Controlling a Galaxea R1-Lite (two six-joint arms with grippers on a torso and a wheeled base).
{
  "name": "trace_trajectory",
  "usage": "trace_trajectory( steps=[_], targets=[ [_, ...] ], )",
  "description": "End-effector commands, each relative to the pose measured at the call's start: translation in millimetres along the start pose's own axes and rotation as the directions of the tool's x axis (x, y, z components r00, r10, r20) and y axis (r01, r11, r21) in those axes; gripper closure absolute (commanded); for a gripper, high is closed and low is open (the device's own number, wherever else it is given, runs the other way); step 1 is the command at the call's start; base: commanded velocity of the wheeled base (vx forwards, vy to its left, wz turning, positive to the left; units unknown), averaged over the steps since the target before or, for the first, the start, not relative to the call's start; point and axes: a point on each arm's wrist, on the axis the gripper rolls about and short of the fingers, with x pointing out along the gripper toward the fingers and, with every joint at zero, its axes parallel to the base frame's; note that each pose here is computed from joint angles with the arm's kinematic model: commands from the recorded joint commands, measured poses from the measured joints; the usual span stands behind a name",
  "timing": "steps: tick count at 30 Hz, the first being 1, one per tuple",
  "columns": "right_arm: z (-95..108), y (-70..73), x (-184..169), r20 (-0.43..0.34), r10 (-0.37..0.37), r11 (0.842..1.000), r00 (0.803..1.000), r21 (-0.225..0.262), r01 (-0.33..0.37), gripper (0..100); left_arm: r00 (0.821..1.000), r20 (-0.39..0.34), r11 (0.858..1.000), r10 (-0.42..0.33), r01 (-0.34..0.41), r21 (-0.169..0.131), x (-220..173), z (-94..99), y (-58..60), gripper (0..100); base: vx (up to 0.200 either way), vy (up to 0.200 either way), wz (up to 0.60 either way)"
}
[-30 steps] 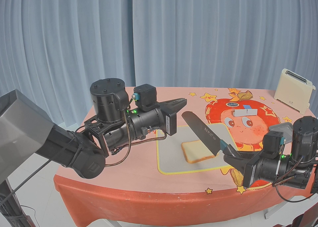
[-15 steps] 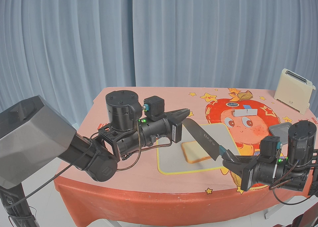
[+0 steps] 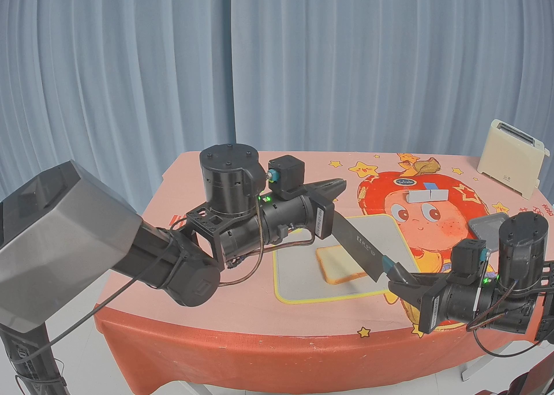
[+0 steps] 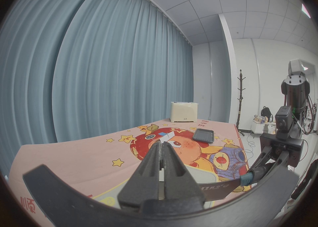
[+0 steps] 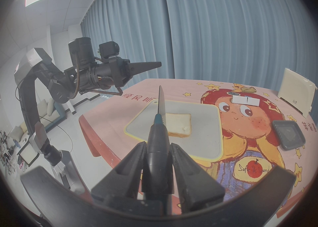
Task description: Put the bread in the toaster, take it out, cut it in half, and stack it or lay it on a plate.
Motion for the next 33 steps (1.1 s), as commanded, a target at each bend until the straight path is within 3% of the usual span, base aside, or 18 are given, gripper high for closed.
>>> trace_trajectory(
  steps=[1, 13, 18, 25, 28, 30, 33],
  targets=[
    [-1, -0.2, 0, -0.005, -0.001, 1.000, 1.000, -0.001, 0.001, 100, 1.000, -0.025, 1.000, -0.017, 0.017, 0.003, 7, -11.9, -5.4, 100, 0.000, 0.000, 0.00],
    [-5, -2.1, 4, -0.028, -0.013, 1.000, 1.000, 0.000, 0.013, 100, 0.996, -0.079, 1.000, -0.029, 0.029, -0.007, 14, -34.2, -8.8, 100, 0.000, 0.000, 0.00],
    [-8, -2.8, 6, -0.044, -0.018, 1.000, 0.999, -0.002, 0.018, 100, 0.995, -0.094, 0.999, -0.035, 0.038, 0.026, 17, -40.6, -10.7, 100, 0.000, 0.000, 0.00],
    [-9, -2.9, 7, -0.048, -0.018, 1.000, 0.999, -0.001, 0.018, 100, 0.995, -0.093, 0.999, -0.033, 0.036, 0.028, 19, -40.9, -10.1, 100, 0.000, 0.000, 0.00],
    [-9, -2.9, 7, -0.048, -0.020, 1.000, 0.999, 0.000, 0.020, 100, 0.996, -0.078, 0.998, -0.035, 0.039, 0.051, 23, -38.2, -9.4, 100, 0.000, 0.000, 0.00],
    [-9, -2.9, 6, -0.047, -0.019, 1.000, 0.999, 0.002, 0.019, 100, 0.996, -0.081, 0.996, -0.035, 0.042, 0.084, 25, -40.9, -8.8, 100, 0.000, 0.000, 0.00],
    [-9, -2.9, 6, -0.045, -0.020, 1.000, 0.999, 0.002, 0.020, 100, 0.996, -0.085, 0.994, -0.037, 0.045, 0.098, 25, -42.4, -9.5, 100, 0.000, 0.000, 0.00]
  ],
)
